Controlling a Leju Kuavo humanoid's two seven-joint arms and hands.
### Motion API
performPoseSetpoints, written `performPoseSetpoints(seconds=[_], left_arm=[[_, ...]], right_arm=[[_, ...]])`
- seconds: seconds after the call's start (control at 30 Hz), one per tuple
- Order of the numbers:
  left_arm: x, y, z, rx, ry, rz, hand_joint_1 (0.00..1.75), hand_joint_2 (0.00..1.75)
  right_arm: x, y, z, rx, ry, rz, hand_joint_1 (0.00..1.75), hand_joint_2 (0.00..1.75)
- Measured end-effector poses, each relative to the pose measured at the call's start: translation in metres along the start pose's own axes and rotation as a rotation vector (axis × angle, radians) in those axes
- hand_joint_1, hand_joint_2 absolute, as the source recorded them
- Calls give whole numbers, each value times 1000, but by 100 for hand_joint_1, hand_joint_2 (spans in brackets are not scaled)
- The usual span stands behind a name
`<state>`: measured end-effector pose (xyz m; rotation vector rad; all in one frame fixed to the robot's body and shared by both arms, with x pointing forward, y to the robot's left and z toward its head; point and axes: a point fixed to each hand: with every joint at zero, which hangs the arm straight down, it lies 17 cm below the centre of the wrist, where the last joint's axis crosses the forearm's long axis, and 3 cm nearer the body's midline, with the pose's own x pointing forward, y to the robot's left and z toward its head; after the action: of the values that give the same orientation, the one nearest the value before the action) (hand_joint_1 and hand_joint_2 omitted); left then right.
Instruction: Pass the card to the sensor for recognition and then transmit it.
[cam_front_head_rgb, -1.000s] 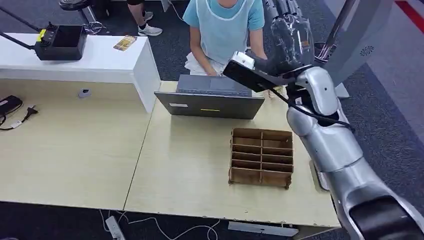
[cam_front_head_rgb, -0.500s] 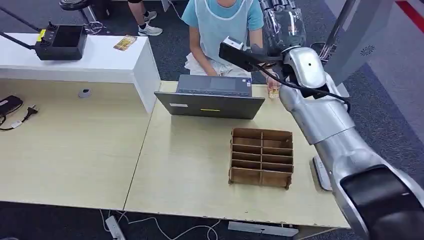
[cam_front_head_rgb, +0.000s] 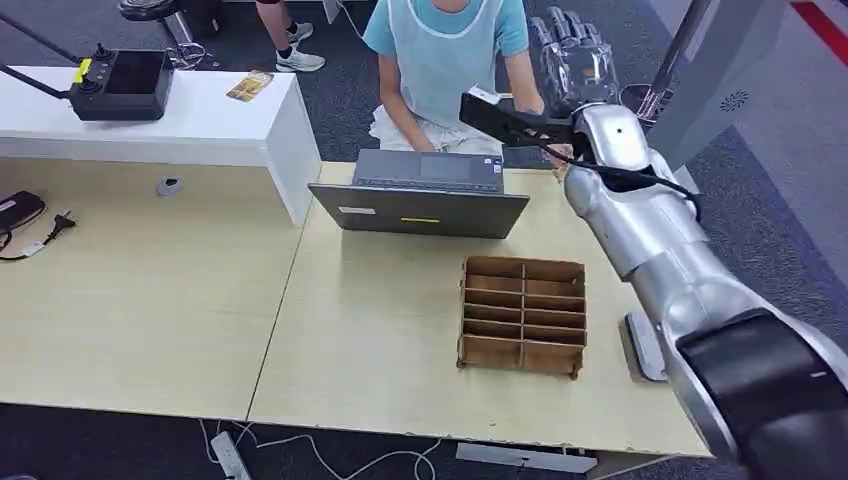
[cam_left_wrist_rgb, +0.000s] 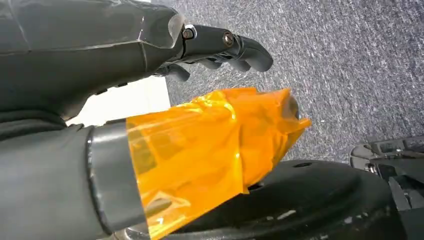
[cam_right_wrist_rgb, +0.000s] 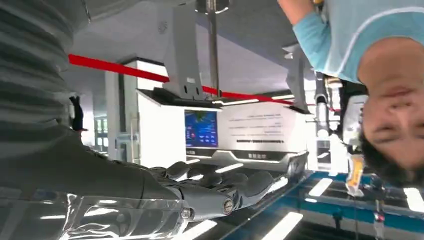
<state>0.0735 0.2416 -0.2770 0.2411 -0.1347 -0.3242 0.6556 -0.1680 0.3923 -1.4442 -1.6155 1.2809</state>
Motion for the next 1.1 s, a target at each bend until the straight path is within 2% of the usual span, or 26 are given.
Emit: performPoseSetpoints(seconds=[0.93, 0.97, 1.0, 1.1], left_arm=[[0, -1, 0, -2, 2, 6, 0, 0], [0, -1, 0, -2, 1, 6, 0, 0], [0, -1, 0, -2, 2, 6, 0, 0], [-1, -1, 0, -3, 5, 6, 0, 0]], right_arm=[[-32, 29, 6, 77, 89, -29, 0, 175], [-33, 30, 6, 79, 91, -31, 106, 175], [-33, 30, 6, 79, 93, -32, 175, 175], [-35, 30, 6, 77, 97, -35, 175, 175]])
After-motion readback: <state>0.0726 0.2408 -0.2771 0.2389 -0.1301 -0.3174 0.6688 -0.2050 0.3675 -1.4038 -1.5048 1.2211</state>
